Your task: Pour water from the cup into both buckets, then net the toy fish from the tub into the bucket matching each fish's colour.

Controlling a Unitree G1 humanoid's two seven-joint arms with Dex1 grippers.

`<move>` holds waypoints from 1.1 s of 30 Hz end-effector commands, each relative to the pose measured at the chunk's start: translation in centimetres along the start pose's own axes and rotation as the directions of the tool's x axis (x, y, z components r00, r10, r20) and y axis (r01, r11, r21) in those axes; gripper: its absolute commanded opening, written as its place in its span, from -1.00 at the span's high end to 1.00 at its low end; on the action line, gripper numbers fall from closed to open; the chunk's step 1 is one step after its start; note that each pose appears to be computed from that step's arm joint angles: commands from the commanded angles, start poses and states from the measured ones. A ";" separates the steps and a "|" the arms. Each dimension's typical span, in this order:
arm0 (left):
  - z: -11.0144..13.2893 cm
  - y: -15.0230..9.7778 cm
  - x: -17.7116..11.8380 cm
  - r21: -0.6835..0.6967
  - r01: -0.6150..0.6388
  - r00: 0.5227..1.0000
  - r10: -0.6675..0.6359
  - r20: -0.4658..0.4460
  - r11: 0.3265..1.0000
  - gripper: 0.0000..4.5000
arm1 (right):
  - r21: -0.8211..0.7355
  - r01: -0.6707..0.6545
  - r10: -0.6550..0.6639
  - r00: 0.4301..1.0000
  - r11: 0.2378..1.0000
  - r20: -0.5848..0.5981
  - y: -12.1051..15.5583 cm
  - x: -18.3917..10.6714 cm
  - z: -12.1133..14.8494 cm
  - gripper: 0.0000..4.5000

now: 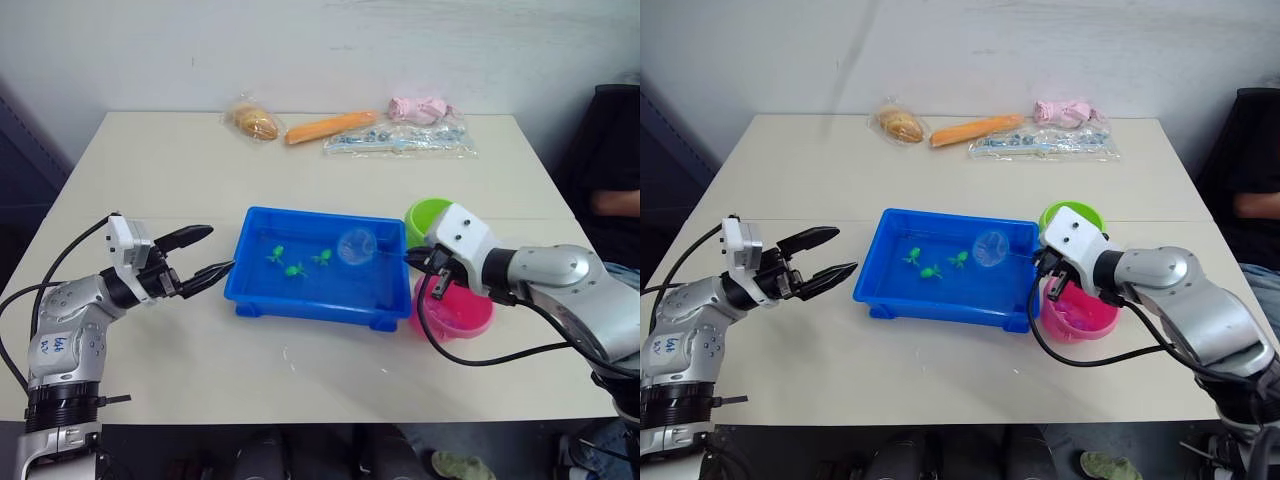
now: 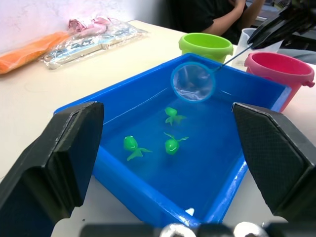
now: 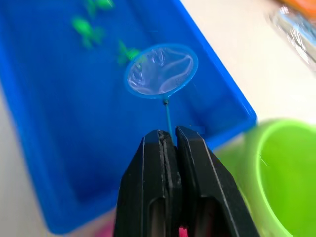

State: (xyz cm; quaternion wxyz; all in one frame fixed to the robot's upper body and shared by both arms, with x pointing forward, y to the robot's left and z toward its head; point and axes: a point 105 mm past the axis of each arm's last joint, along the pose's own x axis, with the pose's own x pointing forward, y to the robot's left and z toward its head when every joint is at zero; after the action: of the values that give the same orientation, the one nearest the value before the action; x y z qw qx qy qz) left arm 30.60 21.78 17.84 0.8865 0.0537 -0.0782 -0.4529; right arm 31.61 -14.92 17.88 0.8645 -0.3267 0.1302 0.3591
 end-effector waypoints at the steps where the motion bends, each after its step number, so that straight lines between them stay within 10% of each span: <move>1: 1.1 -0.6 0.4 0.035 0.009 0.999 -0.010 0.033 0.999 -0.99 | -0.080 0.059 -0.057 0.998 0.995 0.018 -0.9 0.1 0.8 1.00; 19: 0.7 -1.0 1.1 0.040 0.027 0.999 -0.028 0.033 0.999 -0.99 | 0.161 -0.069 0.055 0.995 0.985 0.088 1.3 3.5 2.2 1.00; 33: 0.4 -1.9 2.0 0.007 0.075 0.996 -0.075 0.049 0.997 -0.99 | 0.323 -0.105 0.037 0.977 0.941 0.209 0.9 -0.9 2.7 1.00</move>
State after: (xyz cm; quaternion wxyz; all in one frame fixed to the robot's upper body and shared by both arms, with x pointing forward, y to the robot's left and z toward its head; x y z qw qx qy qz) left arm 30.49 19.67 17.06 0.8763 0.0413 -0.0774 -0.4737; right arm 30.89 -12.84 18.25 0.8969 -0.1352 0.1421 0.3963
